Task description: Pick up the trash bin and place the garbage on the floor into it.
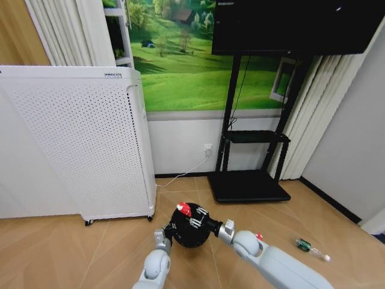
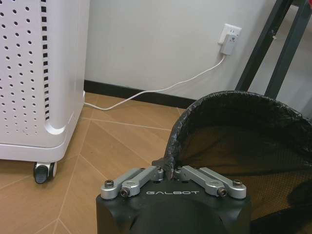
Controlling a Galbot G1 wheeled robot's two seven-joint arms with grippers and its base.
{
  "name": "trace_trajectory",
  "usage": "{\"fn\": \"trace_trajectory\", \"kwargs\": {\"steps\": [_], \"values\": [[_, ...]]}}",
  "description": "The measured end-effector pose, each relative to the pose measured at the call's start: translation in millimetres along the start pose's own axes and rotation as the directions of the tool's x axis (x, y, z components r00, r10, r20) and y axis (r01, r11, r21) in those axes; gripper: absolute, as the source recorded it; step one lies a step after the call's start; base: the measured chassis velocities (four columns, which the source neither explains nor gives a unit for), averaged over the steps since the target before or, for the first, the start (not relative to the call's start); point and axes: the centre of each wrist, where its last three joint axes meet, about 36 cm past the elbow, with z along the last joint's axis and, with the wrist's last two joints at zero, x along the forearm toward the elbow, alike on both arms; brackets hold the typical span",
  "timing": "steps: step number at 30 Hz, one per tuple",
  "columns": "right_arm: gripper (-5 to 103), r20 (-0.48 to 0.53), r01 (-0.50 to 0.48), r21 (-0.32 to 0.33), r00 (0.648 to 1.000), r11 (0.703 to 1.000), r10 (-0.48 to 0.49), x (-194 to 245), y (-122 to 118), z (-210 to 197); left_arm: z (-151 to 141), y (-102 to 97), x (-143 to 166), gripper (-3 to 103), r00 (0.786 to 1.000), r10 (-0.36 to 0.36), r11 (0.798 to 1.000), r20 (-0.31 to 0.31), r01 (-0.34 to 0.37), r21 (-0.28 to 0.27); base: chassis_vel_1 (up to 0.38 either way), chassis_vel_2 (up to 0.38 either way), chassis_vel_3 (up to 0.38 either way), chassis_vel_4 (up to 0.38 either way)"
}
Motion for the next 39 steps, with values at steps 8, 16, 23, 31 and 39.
{"fn": "trace_trajectory", "kwargs": {"steps": [8,16,23,31,39], "values": [[73,-0.022,-0.029,-0.004,0.999,1.0,0.028,3,-4,-6,-1,0.6,-1,3,1.0,0.003,1.0,0.003,-0.003,0.001,0.0,0.0,0.0,0.0],[97,-0.033,-0.034,0.0,0.999,0.999,0.034,10,-3,-5,-3,3.8,-1,3,1.0,-0.003,1.0,0.007,0.003,0.004,0.0,0.0,0.0,0.0],[100,-0.062,-0.078,0.002,0.995,0.997,0.078,25,-11,2,-11,12.0,4,3,0.999,-0.014,1.0,0.031,0.014,0.013,0.0,0.0,0.0,0.0],[100,-0.148,-0.167,-0.015,0.975,0.986,0.163,58,-25,25,-32,31.0,21,3,0.996,-0.04,0.999,0.081,0.038,0.024,0.0,0.0,0.0,0.0],[100,-0.178,-0.301,-0.014,0.939,0.953,0.294,80,-49,37,-50,44.9,48,3,0.99,-0.061,0.998,0.13,0.056,0.042,0.0,0.0,0.0,0.0]]}}
